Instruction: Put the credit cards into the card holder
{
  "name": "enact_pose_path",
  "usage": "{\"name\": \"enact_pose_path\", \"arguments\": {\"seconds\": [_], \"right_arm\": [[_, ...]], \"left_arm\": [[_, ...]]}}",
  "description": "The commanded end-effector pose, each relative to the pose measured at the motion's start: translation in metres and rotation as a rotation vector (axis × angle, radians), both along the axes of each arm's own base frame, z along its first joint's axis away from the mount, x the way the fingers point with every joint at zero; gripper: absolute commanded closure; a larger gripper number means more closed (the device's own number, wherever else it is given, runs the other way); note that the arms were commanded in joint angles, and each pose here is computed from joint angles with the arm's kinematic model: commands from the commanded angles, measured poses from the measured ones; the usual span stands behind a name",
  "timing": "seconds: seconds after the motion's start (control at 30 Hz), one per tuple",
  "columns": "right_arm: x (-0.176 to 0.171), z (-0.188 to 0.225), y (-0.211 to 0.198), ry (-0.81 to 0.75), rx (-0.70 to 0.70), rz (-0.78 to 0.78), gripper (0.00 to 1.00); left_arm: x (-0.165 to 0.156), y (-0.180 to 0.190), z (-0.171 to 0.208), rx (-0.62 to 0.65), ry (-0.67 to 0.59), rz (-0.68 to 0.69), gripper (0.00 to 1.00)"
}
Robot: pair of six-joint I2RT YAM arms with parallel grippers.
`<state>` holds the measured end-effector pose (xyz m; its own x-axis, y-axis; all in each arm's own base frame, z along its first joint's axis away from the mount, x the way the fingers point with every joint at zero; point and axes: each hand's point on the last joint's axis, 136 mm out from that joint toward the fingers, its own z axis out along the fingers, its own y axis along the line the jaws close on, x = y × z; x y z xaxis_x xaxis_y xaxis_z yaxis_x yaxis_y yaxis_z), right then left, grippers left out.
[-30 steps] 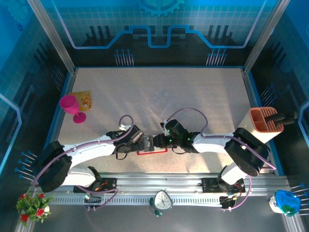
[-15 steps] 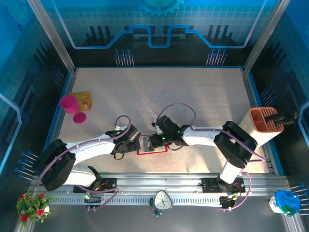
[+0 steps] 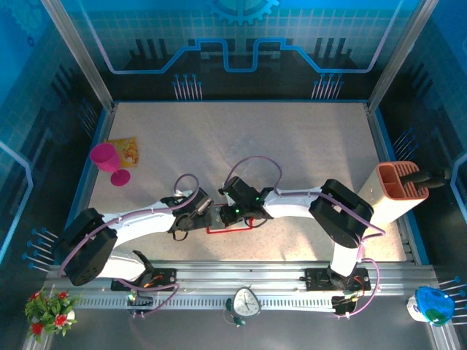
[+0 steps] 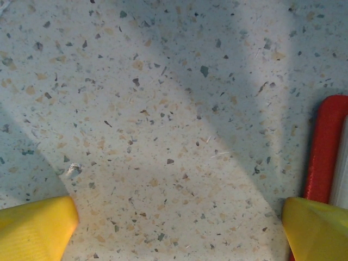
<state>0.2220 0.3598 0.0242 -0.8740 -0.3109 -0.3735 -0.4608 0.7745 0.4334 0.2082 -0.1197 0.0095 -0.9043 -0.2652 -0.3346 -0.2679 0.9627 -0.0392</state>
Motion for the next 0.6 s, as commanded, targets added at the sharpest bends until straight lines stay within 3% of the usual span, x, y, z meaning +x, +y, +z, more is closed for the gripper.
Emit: {"name": "enact_pose_path", "arguments": {"seconds": [0.0, 0.17, 0.57], "right_arm": [[-0.003, 0.010, 0.001, -0.014, -0.012, 0.018, 1.00], [0.009, 0.031, -0.014, -0.074, -0.008, -0.025, 1.00], [0.027, 0.020, -0.019, -0.063, -0.028, -0.052, 1.00]], "left_arm": [[-0.006, 0.001, -0.011, -0.002, 0.037, 0.005, 0.01], [-0.007, 0.002, -0.011, -0.006, 0.036, 0.007, 0.01], [-0.006, 0.002, -0.012, -0.008, 0.033, 0.004, 0.01]]}}
